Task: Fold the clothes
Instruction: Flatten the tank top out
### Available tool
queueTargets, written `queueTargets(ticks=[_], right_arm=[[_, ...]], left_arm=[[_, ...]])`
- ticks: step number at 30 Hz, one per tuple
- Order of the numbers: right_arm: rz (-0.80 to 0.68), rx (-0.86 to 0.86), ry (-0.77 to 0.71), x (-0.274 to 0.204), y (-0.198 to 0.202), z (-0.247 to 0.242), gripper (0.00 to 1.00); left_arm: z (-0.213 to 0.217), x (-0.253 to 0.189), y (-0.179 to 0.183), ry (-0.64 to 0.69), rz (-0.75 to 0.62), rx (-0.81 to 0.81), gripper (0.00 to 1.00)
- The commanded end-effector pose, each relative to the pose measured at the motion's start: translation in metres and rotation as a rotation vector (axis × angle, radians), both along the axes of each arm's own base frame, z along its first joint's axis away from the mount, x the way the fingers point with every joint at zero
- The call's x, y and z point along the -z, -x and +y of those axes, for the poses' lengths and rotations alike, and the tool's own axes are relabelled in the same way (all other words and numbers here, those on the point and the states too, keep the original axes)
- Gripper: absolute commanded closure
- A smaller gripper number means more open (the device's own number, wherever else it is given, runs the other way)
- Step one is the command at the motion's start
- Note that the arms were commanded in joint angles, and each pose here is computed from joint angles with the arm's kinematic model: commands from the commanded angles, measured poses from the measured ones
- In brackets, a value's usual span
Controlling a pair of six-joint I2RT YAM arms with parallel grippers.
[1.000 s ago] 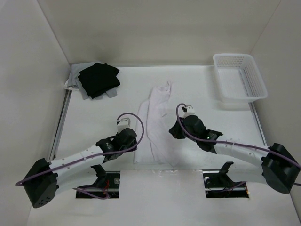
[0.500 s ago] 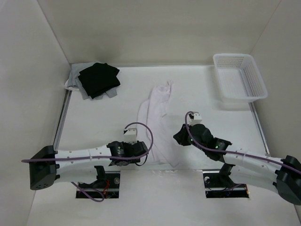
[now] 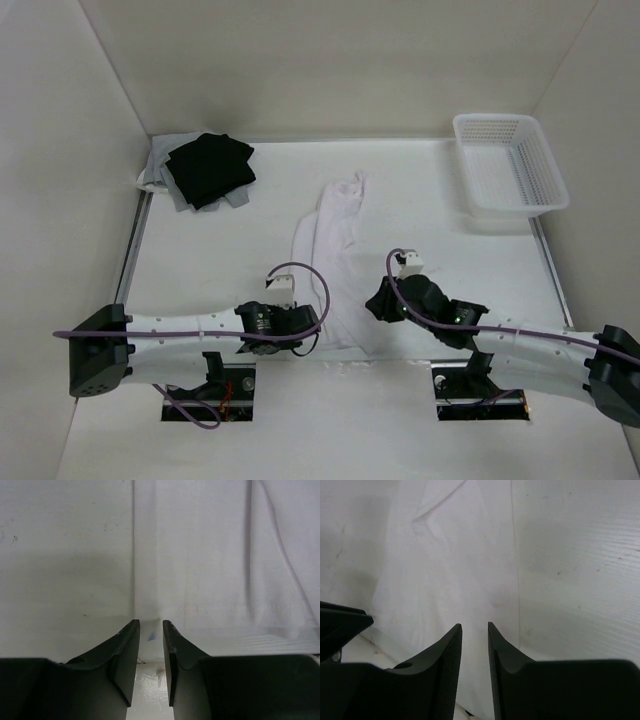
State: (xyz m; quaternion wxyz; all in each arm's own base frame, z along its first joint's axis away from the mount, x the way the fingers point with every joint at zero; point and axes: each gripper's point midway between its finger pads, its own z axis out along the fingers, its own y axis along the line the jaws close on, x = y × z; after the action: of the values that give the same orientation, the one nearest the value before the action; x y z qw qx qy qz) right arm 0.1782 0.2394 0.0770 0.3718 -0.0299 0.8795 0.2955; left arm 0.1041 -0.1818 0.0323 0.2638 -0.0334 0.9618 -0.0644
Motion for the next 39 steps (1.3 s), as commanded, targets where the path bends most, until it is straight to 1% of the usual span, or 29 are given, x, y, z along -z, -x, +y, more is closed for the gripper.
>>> queueTargets(ticks=[1,2,4,5,6,7,10,11,14,16,18,20,22,24,29,34,39], right_arm=[[-0.006,-0.022,0.007,-0.010,0.009,0.009,0.67],[0.001,-0.037,0.025,-0.010,0.016,0.010,0.66],[0.009,-0.058,0.048,-0.011,0.024,0.010,0.67],[0.021,-0.090,0.067,-0.014,0.036,0.011,0.75],[0.024,-0.096,0.072,-0.014,0.038,0.011,0.76],[0.031,-0.125,0.081,-0.015,0.047,0.013,0.81],[0.055,-0.211,0.127,-0.013,0.072,0.017,0.84],[0.074,-0.250,0.173,-0.006,0.084,0.018,0.85],[0.092,-0.279,0.229,0.004,0.088,0.022,0.83],[0.097,-0.295,0.290,0.011,0.088,0.026,0.75],[0.099,-0.313,0.310,0.012,0.092,0.030,0.72],[0.103,-0.330,0.319,0.013,0.095,0.033,0.71],[0.112,-0.344,0.334,0.017,0.099,0.034,0.70],[0.125,-0.348,0.360,0.023,0.100,0.032,0.69],[0.135,-0.337,0.423,0.035,0.099,0.025,0.64],[0.132,-0.310,0.465,0.041,0.096,0.018,0.65],[0.151,-0.289,0.511,0.055,0.096,0.012,0.66]], left_arm=[[-0.008,-0.006,-0.008,0.059,-0.030,-0.019,0.81],[-0.007,-0.006,-0.011,0.064,-0.031,-0.023,0.89],[-0.005,-0.006,-0.013,0.071,-0.036,-0.023,0.95],[0.000,-0.008,-0.016,0.094,-0.046,-0.041,0.98],[0.001,-0.009,-0.017,0.103,-0.052,-0.049,0.98],[0.004,-0.010,-0.019,0.119,-0.061,-0.063,0.99],[0.014,-0.012,-0.025,0.168,-0.077,-0.105,0.99],[0.019,-0.011,-0.026,0.183,-0.070,-0.122,0.99],[0.022,-0.008,-0.027,0.196,-0.063,-0.127,0.99],[0.020,-0.010,-0.028,0.219,-0.066,-0.123,0.99],[0.016,-0.014,-0.027,0.233,-0.072,-0.105,0.97],[0.007,-0.019,-0.024,0.237,-0.074,-0.069,0.92],[-0.006,-0.024,-0.020,0.237,-0.086,-0.015,0.84],[-0.013,-0.025,-0.018,0.212,-0.107,0.018,0.79],[-0.017,-0.025,-0.016,0.129,-0.137,0.047,0.73],[-0.015,-0.023,-0.016,0.098,-0.144,0.051,0.71],[-0.015,-0.017,-0.014,0.084,-0.131,0.051,0.72]])
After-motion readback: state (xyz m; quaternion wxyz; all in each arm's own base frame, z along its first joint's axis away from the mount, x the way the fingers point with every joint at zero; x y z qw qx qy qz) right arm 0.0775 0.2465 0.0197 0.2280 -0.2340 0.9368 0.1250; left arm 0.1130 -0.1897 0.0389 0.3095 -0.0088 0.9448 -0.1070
